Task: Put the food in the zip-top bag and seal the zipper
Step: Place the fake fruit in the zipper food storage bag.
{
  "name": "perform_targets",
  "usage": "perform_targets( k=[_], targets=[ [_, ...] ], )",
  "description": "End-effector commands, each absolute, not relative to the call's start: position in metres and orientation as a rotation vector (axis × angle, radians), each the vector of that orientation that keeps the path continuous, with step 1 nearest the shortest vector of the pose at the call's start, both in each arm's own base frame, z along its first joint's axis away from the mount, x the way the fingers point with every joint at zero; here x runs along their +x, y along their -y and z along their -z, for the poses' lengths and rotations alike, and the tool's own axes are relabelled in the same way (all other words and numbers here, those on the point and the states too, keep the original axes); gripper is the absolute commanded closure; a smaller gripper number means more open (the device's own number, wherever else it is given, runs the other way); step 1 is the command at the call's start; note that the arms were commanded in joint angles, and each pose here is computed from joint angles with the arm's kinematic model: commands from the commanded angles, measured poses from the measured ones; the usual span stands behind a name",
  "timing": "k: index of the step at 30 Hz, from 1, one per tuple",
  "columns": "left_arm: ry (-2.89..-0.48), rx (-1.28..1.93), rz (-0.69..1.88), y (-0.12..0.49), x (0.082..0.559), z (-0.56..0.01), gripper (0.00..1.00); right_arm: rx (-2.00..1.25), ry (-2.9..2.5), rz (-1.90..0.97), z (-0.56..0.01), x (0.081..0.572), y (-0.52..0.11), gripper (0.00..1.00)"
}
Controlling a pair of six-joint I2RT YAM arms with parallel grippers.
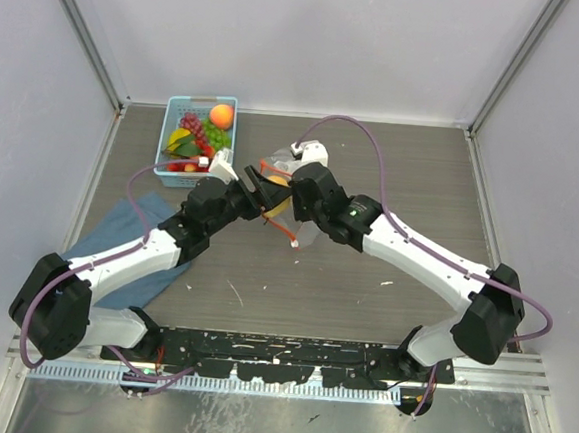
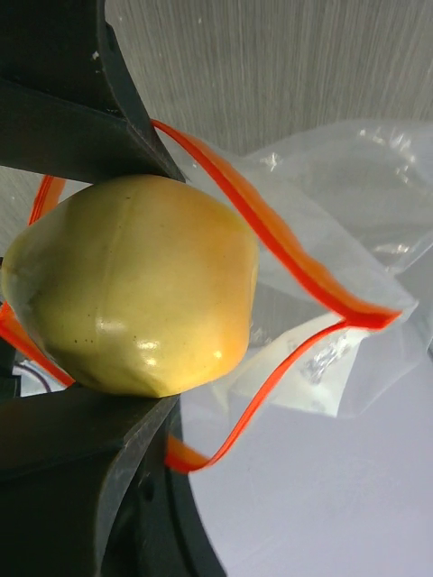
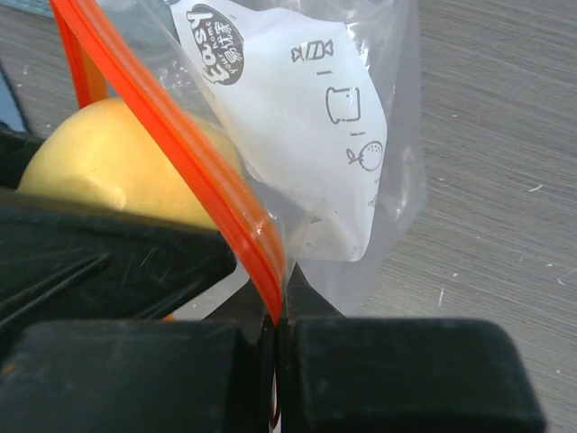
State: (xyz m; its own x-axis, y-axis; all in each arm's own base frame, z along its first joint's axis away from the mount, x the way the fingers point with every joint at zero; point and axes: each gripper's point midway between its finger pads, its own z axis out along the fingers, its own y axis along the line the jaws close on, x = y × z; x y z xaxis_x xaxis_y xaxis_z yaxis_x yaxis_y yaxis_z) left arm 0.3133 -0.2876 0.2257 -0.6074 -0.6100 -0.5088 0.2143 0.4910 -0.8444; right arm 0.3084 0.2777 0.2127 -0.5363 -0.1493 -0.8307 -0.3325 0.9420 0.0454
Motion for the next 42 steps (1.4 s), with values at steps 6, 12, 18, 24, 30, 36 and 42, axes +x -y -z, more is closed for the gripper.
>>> perform_targets(
  k=[6,12,18,24,30,36,42],
  targets=[
    [-1.903,-0.21,0.973,0.287,0.314,-0.227,0.48,-0.318,-2.061,-0.553,-0.245,0.295,-0.31,0.99],
    [-1.971,-0.116,0.718,0.286,0.312,-0.206,0.44,-0.308,-2.045,-0.588,-0.25,0.29,-0.309,0.99],
    [-2.08,-0.035,0.409,0.262,0.317,-0.178,0.41,-0.282,-2.015,-0.589,-0.261,0.287,-0.298,0.99],
    [-2.113,-0.014,0.374,0.258,0.314,-0.174,0.39,-0.28,-2.02,-0.608,-0.258,0.286,-0.3,1.0],
    [-2.085,-0.024,0.569,0.278,0.305,-0.199,0.32,-0.269,-2.034,-0.609,-0.247,0.288,-0.303,0.99],
    [-2.044,-0.076,0.675,0.288,0.304,-0.215,0.26,-0.248,-2.053,-0.636,-0.238,0.287,-0.304,1.0],
    [-1.98,-0.179,0.694,0.284,0.312,-0.22,0.25,-0.265,-2.07,-0.791,-0.236,0.274,-0.323,0.99]
  ],
)
